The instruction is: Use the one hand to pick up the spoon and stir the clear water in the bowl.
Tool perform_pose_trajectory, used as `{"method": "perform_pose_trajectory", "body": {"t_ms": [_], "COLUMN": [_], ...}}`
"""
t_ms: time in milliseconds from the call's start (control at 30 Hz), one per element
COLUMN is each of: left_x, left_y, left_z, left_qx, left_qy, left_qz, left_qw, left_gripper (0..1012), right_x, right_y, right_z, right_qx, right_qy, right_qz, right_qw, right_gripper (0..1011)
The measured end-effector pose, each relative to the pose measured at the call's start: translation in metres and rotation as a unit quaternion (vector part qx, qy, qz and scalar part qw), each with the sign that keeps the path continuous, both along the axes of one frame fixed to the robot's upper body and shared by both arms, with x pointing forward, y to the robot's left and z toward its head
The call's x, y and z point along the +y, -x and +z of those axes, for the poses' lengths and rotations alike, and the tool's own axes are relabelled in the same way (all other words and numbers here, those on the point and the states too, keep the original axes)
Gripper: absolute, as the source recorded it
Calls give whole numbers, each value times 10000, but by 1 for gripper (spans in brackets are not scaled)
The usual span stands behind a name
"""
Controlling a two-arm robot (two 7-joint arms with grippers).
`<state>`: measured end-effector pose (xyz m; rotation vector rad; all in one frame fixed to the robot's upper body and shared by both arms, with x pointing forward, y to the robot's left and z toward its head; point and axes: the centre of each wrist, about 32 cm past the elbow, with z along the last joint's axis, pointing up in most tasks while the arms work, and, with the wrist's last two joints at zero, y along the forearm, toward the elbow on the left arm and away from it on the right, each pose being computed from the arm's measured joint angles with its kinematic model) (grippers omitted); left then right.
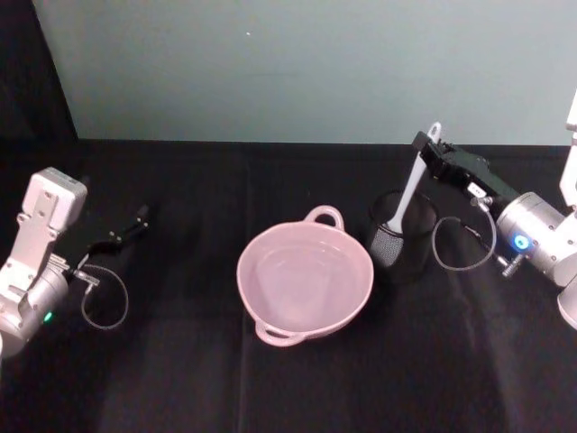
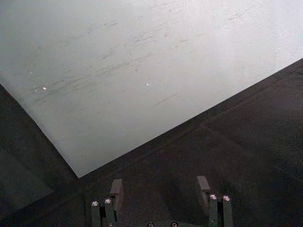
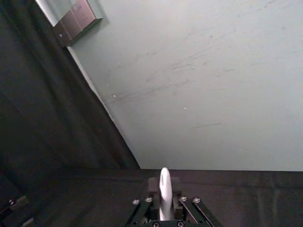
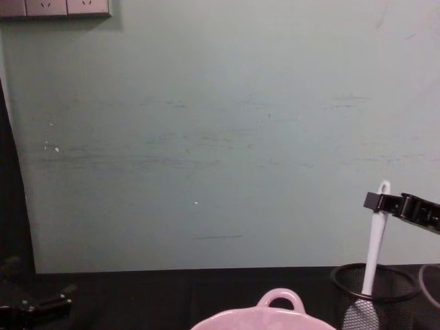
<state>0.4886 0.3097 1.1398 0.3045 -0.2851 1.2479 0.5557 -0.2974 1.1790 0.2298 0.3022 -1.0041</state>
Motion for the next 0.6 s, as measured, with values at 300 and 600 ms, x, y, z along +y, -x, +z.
{"method": "perform_pose_trajectory", "body": {"t_ms": [300,600], "left_x": [0,0], "left_y": [0,0], "left_z": [0,0], "left_qx": [0,0], "left_qy": [0,0], "left_qz": [0,0], "left_qw": [10000,10000], "left_gripper": [1011,1011], "right_x": [-92,-123], "right_y": [41,155], "right_z": [-50,-209], "right_qx": [75,203], "right_qy": [106,67], "right_qz": [-221,-357], "right_qw": [9997,9991], "right_gripper": [410,715]}}
